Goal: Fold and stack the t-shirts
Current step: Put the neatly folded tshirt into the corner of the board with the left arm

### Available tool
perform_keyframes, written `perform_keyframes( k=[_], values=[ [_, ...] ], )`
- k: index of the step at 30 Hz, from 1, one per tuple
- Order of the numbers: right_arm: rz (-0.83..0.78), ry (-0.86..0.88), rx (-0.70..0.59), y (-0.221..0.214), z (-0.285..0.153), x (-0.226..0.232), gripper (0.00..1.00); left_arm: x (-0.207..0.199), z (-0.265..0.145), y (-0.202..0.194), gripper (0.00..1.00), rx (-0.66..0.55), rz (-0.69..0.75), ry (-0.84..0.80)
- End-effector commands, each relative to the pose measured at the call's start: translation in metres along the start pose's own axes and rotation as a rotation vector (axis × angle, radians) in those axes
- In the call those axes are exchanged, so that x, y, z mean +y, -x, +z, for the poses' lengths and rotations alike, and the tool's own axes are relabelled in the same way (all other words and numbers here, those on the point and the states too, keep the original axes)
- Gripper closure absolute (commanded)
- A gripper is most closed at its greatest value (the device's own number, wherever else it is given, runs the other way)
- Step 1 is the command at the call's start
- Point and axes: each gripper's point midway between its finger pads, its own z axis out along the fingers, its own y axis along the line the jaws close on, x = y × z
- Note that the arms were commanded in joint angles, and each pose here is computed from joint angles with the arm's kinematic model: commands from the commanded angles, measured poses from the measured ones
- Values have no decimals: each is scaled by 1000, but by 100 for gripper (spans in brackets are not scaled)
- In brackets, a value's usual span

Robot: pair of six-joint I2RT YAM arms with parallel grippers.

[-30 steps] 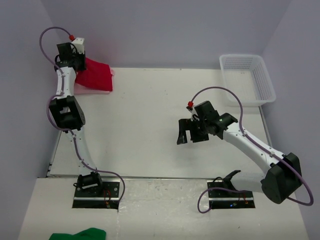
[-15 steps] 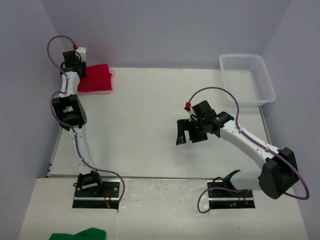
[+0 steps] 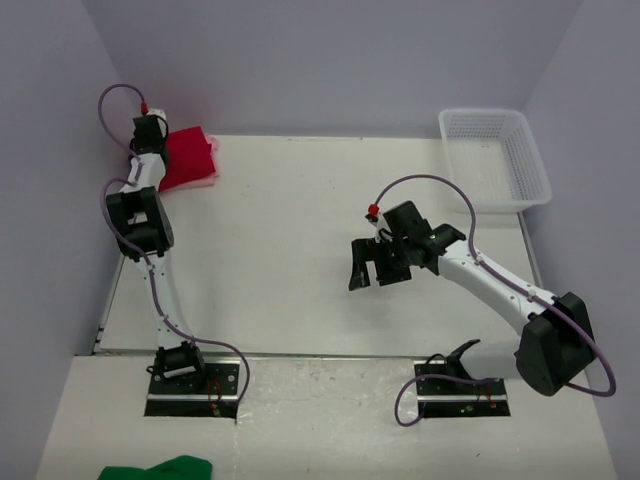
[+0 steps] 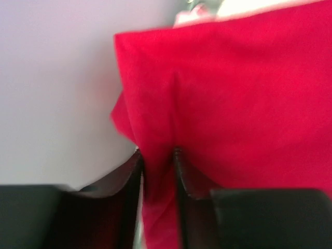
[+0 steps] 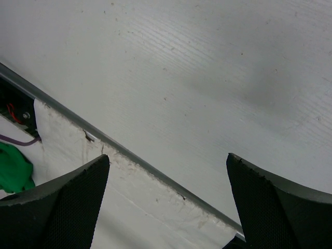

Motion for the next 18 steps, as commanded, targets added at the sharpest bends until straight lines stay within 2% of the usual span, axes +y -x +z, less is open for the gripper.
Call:
perform_keyframes(
  k=[1,2,3,4,12,16,17,18],
  values=[
    [-25,48,-8,3,3,7,6,60,-55,58,60,-137,-87,306],
    [-24,50,-8,2,3,7,6,66,-65,63,42,-146,-87,358],
    [-25,54,-11,2,2,7,6,70,-79,80,14,-204,-90,388],
    [-26,56,-12,2,2,8,6,63,-85,88,0,-225,-79,384],
    [-18,81,-20,-3,4,8,6,54,-158,132,0,-382,-107,496],
    [-25,97,-46,-2,-1,12,6,24,-165,146,0,-406,-111,380],
    [-27,101,-51,-2,-3,13,6,13,-158,137,6,-354,-73,342],
    [-32,105,-63,-2,-7,15,6,4,-153,143,9,-349,-95,311]
  ],
)
